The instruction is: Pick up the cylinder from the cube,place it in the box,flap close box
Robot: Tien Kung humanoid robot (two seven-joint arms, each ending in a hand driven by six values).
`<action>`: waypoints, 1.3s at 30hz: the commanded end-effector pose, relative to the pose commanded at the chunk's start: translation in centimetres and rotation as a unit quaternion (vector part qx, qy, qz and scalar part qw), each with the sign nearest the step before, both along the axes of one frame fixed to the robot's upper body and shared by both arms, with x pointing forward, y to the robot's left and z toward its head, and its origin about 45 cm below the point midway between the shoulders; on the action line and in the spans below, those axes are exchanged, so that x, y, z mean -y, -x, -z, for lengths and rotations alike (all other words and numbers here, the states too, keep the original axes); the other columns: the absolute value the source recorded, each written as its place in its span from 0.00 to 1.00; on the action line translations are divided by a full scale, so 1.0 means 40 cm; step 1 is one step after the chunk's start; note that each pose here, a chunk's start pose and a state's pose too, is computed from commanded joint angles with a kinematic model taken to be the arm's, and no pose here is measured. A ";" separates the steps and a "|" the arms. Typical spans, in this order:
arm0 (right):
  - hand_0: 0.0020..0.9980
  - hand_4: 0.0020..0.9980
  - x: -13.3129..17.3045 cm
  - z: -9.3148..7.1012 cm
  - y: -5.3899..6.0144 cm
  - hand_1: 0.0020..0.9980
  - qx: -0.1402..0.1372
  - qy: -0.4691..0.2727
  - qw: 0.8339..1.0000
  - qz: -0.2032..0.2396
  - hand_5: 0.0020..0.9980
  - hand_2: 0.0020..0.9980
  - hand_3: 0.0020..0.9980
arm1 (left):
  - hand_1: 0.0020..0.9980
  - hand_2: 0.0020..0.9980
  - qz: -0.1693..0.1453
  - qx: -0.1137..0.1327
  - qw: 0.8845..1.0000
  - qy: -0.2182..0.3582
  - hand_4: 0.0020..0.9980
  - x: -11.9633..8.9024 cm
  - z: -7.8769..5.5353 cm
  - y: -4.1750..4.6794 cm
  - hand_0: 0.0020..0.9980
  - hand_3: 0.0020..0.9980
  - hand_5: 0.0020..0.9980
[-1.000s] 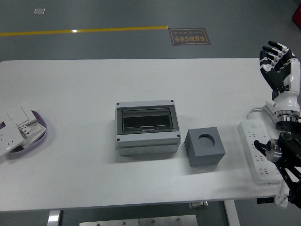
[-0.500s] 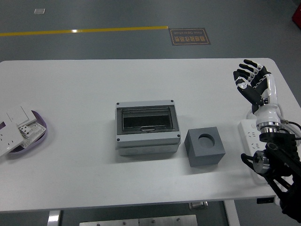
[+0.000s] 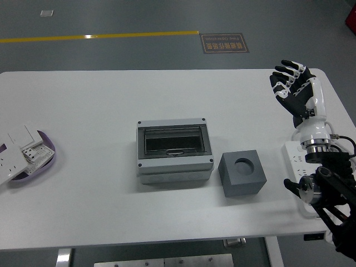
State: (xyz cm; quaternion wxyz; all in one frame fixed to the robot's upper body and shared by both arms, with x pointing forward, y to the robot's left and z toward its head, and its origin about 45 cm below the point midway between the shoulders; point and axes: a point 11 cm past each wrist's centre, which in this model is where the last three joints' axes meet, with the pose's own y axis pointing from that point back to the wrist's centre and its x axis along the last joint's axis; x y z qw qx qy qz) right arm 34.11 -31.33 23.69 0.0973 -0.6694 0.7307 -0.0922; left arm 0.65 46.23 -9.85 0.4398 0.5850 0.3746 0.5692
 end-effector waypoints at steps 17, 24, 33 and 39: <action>0.68 0.77 0.047 -0.012 0.005 0.63 0.006 0.004 1.000 0.030 0.12 0.60 0.60 | 0.62 0.61 0.002 0.014 1.000 -0.003 0.68 -0.013 -0.008 -0.035 0.59 0.64 0.21; 0.68 0.76 0.061 -0.023 0.005 0.63 0.012 0.003 0.999 0.039 0.12 0.59 0.60 | 0.62 0.61 0.002 0.015 1.000 -0.004 0.68 -0.017 -0.010 -0.040 0.59 0.64 0.21; 0.68 0.76 0.068 -0.022 0.005 0.63 0.012 0.003 0.999 0.045 0.12 0.59 0.60 | 0.62 0.61 0.005 0.020 1.000 -0.002 0.68 -0.013 -0.010 -0.054 0.59 0.64 0.21; 0.67 0.75 0.071 -0.021 0.006 0.63 0.011 0.003 0.999 0.047 0.11 0.59 0.60 | 0.62 0.61 0.008 0.026 1.000 0.001 0.68 -0.011 -0.011 -0.064 0.59 0.63 0.21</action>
